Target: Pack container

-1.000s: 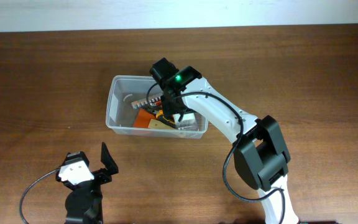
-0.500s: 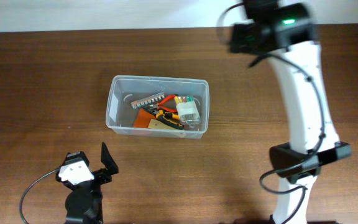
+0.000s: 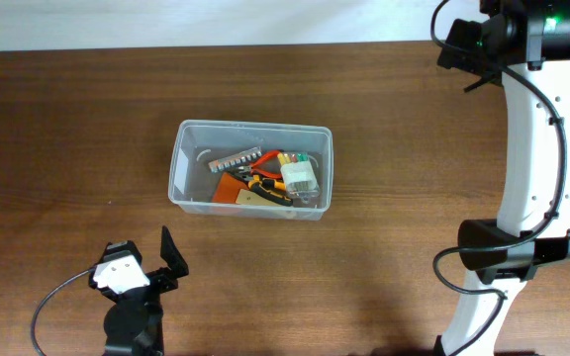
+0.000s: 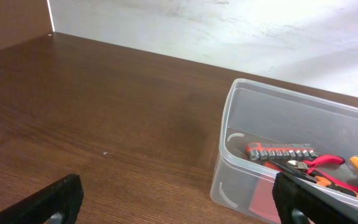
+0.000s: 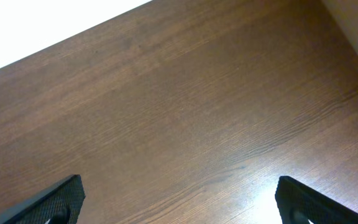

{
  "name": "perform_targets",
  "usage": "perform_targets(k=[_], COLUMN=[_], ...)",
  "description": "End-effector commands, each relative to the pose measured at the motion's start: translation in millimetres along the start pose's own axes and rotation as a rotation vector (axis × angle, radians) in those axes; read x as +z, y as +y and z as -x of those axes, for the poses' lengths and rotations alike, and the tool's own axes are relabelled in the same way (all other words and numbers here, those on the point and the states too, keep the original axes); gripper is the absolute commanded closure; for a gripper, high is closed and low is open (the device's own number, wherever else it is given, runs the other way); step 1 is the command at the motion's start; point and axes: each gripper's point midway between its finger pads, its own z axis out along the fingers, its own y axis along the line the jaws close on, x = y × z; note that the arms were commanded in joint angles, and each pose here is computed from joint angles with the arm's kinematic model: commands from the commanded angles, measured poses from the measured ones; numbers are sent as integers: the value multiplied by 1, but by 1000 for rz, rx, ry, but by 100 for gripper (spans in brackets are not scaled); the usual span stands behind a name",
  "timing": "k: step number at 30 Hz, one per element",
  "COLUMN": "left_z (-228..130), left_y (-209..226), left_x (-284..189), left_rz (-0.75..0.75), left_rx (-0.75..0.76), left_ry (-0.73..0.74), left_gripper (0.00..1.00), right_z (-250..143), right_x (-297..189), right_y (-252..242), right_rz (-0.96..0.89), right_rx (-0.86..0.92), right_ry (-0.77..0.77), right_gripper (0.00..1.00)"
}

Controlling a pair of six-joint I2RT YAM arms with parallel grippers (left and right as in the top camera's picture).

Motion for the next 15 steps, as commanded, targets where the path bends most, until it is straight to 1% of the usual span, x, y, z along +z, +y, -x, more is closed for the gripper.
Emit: perform_targets(k=[1,2,4,6,7,10,12,15], left_z=[0,0,0,0,0,0,0,0], left_y=[0,0,0,0,0,0,0,0], left_x=[0,0,0,0,0,0,0,0], left_rz=[0,0,0,0,0,0,0,0], left_rx=[9,9,9,9,9,9,9,9], left_ry=[-2,-2,-2,-2,-2,-2,-2,-2], left_gripper=[1,1,1,1,1,1,1,1], right_z=[8,10,11,4,-9,-30,-63,-96], right_x=[-40,-63,-127,-183,-231,-282,-334,-365], right_y=[-8,-14,-38,-63,-88,-118,-153,-181], right_rz=[46,67,125,175,221,272,328,363], right_rx=[29,42,88,131,170,214,262,293], right_ry=[-82,-125,-250,-360,-462,-574,-699,-780], right_gripper=[1,1,1,1,1,1,1,1])
